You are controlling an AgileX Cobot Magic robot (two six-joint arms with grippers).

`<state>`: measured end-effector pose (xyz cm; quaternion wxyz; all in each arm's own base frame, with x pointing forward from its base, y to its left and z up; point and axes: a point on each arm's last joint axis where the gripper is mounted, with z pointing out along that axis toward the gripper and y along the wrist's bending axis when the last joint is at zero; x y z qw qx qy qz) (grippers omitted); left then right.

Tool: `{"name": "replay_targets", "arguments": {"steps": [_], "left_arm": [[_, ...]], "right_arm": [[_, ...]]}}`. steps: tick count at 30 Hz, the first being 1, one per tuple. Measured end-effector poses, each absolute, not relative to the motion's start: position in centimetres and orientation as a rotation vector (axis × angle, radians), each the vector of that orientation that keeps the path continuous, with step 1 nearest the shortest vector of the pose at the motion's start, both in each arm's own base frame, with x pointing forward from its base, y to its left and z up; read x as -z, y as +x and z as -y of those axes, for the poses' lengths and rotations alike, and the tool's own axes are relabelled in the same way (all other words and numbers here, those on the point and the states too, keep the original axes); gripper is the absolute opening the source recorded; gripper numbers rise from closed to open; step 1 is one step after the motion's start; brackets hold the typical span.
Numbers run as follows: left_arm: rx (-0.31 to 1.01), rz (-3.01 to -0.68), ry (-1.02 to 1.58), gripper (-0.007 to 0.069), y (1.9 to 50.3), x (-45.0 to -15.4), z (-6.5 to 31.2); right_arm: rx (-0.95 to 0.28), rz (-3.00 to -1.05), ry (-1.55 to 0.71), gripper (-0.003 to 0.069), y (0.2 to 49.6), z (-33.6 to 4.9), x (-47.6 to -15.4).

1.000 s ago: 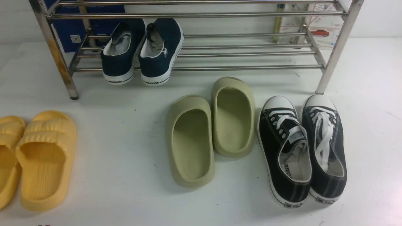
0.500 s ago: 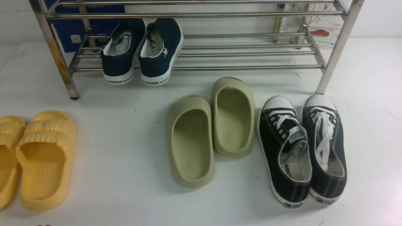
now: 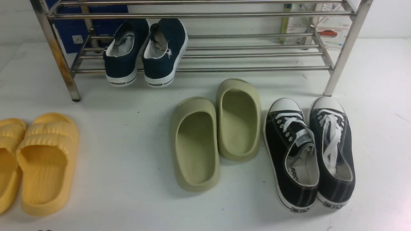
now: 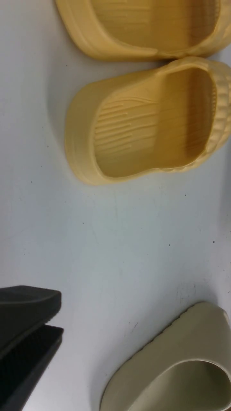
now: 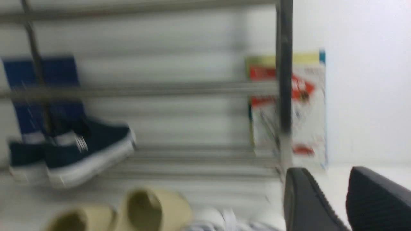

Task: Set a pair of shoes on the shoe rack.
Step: Use the right arm to grab the shoe closest to it

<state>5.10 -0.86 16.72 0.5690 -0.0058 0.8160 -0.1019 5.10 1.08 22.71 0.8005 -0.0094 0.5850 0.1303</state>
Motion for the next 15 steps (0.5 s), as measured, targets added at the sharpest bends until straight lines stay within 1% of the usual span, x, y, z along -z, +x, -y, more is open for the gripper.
{"name": "replay_targets", "arguments": {"steps": [1, 3, 4, 5, 6, 7, 8, 11, 12, 13, 15], "left_arm": [[0.239, -1.916, -0.014, 0.0102, 5.1, -16.7, 0.9], [0.239, -1.916, -0.014, 0.0104, 5.1, -16.7, 0.9], [0.239, -1.916, -0.014, 0.0104, 5.1, -16.7, 0.9], [0.239, -1.916, -0.014, 0.0107, 5.1, -16.7, 0.9], [0.239, -1.916, -0.014, 0.0107, 5.1, -16.7, 0.9], [0.239, -1.916, -0.014, 0.0109, 5.1, -16.7, 0.9], [0.239, -1.916, -0.014, 0.0110, 5.1, -16.7, 0.9], [0.239, -1.916, -0.014, 0.0113, 5.1, -16.7, 0.9], [0.239, -1.916, -0.014, 0.0113, 5.1, -16.7, 0.9], [0.239, -1.916, -0.014, 0.0113, 5.1, -16.7, 0.9], [0.239, -1.916, -0.014, 0.0115, 5.1, -16.7, 0.9]], "right_arm": [[-0.293, -1.227, -0.017, 0.0239, 5.0, -1.1, -23.0], [-0.446, -1.081, 0.079, 0.0239, 4.3, -0.9, -25.0], [-0.456, -1.073, 0.086, 0.0239, 4.3, -0.9, -25.2], [-0.518, -1.012, 0.131, 0.0239, 3.7, -0.7, -27.0], [-0.526, -1.006, 0.136, 0.0239, 3.6, -0.7, -27.2], [-0.549, -0.972, 0.150, 0.0239, 3.2, -0.5, -28.6], [-0.570, -0.942, 0.163, 0.0239, 2.3, -0.3, -31.1], [-0.572, -0.968, 0.173, 0.0239, 1.4, -0.2, -34.7], [-0.568, -1.008, 0.182, 0.0239, 1.4, -0.2, -35.6], [-0.562, -1.063, 0.194, 0.0239, 1.5, -0.2, -37.2], [-0.545, -1.184, 0.219, 0.0239, 2.2, -0.3, -38.6]]}}
